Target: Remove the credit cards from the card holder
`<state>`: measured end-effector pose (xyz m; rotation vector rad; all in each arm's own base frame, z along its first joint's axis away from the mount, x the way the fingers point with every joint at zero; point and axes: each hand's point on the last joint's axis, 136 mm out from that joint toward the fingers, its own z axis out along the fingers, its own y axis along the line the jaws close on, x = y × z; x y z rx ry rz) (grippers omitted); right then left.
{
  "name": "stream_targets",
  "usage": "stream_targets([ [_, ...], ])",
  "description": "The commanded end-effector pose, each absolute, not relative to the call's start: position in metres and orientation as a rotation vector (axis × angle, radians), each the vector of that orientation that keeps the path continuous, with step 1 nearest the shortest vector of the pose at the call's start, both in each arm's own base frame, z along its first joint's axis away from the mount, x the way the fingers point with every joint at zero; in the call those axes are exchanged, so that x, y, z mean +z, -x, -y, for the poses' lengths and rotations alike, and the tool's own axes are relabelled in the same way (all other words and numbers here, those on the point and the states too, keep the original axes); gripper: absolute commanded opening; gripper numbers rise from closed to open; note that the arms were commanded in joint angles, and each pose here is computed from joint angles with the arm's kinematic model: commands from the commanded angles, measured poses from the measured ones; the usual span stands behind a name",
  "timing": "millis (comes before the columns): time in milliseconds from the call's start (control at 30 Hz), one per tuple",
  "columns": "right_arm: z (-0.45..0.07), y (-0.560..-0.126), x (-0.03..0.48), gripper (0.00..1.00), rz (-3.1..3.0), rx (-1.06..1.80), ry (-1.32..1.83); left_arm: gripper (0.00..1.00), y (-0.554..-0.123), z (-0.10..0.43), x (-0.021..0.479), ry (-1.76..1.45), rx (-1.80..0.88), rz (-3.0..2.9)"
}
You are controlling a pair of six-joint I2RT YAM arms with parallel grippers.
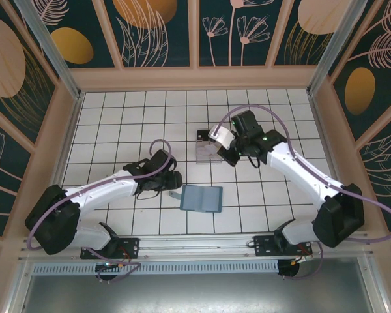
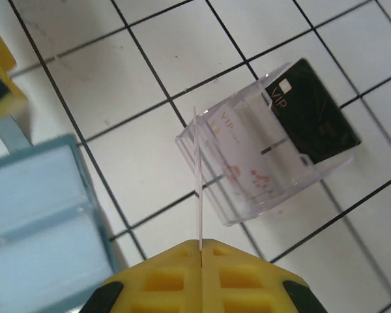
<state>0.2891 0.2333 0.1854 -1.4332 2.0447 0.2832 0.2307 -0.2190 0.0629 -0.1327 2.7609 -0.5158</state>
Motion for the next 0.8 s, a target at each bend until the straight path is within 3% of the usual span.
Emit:
stream_targets([
  [0,-0.229,-0.292,0.176,0.00,-1.873,0.123,1.816,0.54,-0.236,0.215,0.063,0.141,-0.536,-2.739],
  [233,-0.243,-0.320,0.156,0.00,-1.876,0.052,2.040,0.54,-0.239,0.196,0.053,0.185,-0.526,-2.740],
  [767,-0.253,-0.347,0.089,0.00,-1.983,-0.021,2.203,0.55,-0.236,0.182,0.053,0.228,-0.522,-2.729],
])
